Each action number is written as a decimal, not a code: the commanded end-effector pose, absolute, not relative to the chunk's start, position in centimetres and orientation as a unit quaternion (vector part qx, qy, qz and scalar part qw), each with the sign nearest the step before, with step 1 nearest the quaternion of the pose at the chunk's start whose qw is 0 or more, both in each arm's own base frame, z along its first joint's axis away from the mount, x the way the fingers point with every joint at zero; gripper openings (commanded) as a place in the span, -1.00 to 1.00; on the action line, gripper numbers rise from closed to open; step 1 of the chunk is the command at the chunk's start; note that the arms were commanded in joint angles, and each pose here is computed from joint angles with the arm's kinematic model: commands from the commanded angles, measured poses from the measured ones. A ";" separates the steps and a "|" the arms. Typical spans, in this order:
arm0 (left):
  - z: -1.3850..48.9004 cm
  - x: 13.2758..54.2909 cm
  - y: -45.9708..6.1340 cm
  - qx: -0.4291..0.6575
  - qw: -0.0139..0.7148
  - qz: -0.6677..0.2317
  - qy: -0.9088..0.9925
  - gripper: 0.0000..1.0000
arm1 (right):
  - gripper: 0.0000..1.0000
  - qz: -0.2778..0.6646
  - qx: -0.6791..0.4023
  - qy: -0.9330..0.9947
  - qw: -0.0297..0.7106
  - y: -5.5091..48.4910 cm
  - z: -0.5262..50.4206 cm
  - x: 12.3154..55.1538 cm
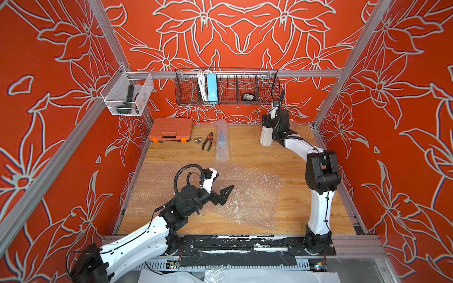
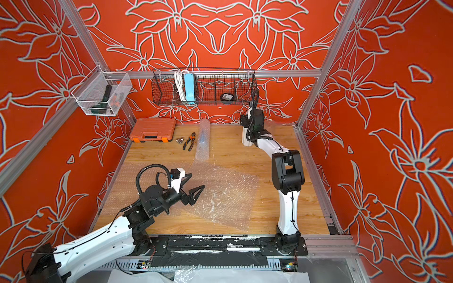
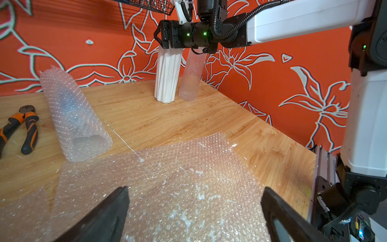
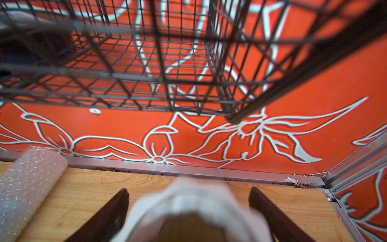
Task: Unwrap the vase from the bubble wrap
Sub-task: Place the vase at the center of the board.
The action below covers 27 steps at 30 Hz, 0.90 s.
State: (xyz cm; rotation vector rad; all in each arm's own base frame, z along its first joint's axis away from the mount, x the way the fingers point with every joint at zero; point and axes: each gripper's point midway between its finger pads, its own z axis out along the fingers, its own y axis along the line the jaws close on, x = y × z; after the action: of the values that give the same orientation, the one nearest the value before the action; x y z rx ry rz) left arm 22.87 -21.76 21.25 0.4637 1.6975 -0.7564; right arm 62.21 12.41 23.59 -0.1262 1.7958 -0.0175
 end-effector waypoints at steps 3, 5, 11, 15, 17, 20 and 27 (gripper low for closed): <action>20.5 22.7 -21.6 0.200 0.573 -0.318 0.728 0.91 | 0.80 0.001 -0.043 0.763 0.645 11.9 26.5 61.6; 20.6 22.6 -21.5 0.200 0.574 -0.319 0.728 0.91 | 0.81 0.001 -0.043 0.762 0.646 11.9 26.7 61.6; 20.6 22.6 -21.5 0.199 0.574 -0.318 0.728 0.91 | 0.82 0.003 -0.043 0.761 0.648 11.9 27.3 61.1; 20.7 22.6 -21.5 0.198 0.575 -0.319 0.727 0.91 | 0.86 0.003 -0.041 0.760 0.649 11.7 27.5 60.7; 20.6 22.6 -21.5 0.199 0.574 -0.319 0.727 0.91 | 0.86 0.001 -0.041 0.760 0.649 11.7 27.6 60.6; 20.5 22.6 -21.5 0.199 0.573 -0.319 0.728 0.91 | 0.86 0.004 -0.042 0.758 0.650 11.7 27.9 60.3; 20.7 22.7 -21.2 0.193 0.576 -0.316 0.729 0.91 | 0.86 0.003 -0.042 0.758 0.650 11.4 29.3 59.4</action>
State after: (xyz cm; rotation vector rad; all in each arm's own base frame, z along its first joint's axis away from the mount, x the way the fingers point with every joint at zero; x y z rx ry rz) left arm 22.72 -21.53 20.57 0.4634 1.7115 -0.7491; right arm 60.31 11.99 26.39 -0.1117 1.7649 -0.0007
